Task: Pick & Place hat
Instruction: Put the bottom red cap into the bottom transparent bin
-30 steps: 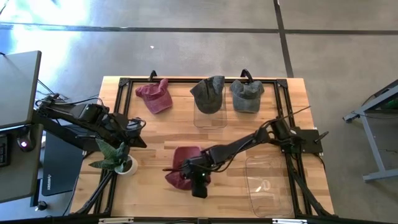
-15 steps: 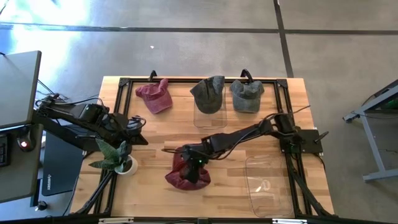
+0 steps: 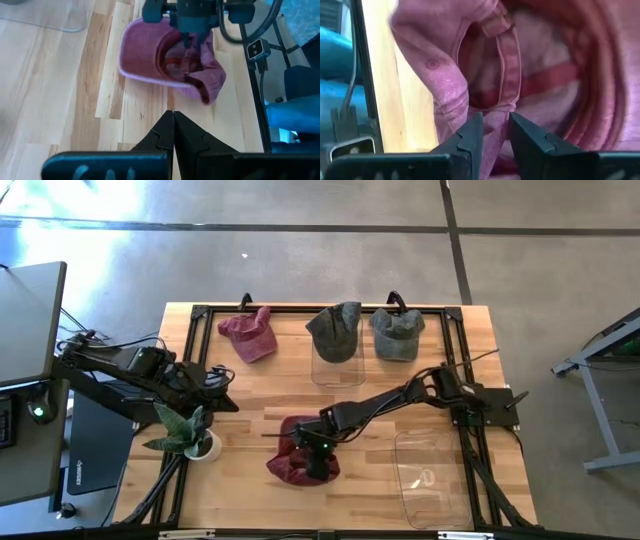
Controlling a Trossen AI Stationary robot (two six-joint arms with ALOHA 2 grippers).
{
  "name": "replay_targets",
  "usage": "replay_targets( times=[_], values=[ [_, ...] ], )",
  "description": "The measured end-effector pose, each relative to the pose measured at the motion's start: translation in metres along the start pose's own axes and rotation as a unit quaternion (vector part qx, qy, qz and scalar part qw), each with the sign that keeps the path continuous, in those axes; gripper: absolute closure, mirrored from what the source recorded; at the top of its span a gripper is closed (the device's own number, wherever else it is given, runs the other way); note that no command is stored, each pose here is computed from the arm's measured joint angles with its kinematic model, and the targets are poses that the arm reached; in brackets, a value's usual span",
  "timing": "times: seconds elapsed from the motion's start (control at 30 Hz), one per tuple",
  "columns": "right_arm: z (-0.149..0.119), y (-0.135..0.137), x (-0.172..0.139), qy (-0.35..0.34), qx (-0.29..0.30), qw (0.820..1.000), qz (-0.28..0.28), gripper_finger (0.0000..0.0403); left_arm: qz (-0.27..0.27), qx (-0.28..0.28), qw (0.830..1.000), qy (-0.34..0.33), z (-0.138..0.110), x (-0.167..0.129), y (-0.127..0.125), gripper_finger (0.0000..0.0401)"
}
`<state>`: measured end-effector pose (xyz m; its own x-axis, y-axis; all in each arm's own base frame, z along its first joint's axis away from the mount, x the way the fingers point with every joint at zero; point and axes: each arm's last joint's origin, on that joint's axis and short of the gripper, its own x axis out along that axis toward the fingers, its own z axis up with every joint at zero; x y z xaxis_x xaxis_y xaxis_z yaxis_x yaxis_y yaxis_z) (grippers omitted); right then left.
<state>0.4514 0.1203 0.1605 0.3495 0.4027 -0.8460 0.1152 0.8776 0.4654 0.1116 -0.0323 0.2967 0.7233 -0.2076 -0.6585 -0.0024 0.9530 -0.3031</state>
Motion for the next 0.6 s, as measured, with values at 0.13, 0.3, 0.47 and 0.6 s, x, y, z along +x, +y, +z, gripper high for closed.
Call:
replay_targets(
  times=[0.13, 0.3, 0.47, 0.6],
  values=[
    [-0.003, -0.004, 0.009, 0.023, -0.002, 1.000, 0.010, 0.0305, 0.008, 0.000, 1.000, -0.003, 0.000, 0.000, 0.000, 0.0401],
    [-0.005, -0.006, 0.015, 0.033, -0.017, 0.999, 0.008, 0.0309, 0.016, 0.002, 1.000, -0.007, 0.000, 0.000, 0.001, 0.0401],
    [-0.004, -0.004, 0.009, 0.027, -0.008, 1.000, 0.006, 0.0386, 0.016, 0.002, 1.000, -0.007, 0.000, 0.000, 0.001, 0.0401],
    [-0.002, 0.005, -0.015, 0.010, 0.010, 1.000, 0.010, 0.0388, 0.017, 0.001, 1.000, -0.006, 0.000, 0.000, 0.001, 0.0401]
  ],
)
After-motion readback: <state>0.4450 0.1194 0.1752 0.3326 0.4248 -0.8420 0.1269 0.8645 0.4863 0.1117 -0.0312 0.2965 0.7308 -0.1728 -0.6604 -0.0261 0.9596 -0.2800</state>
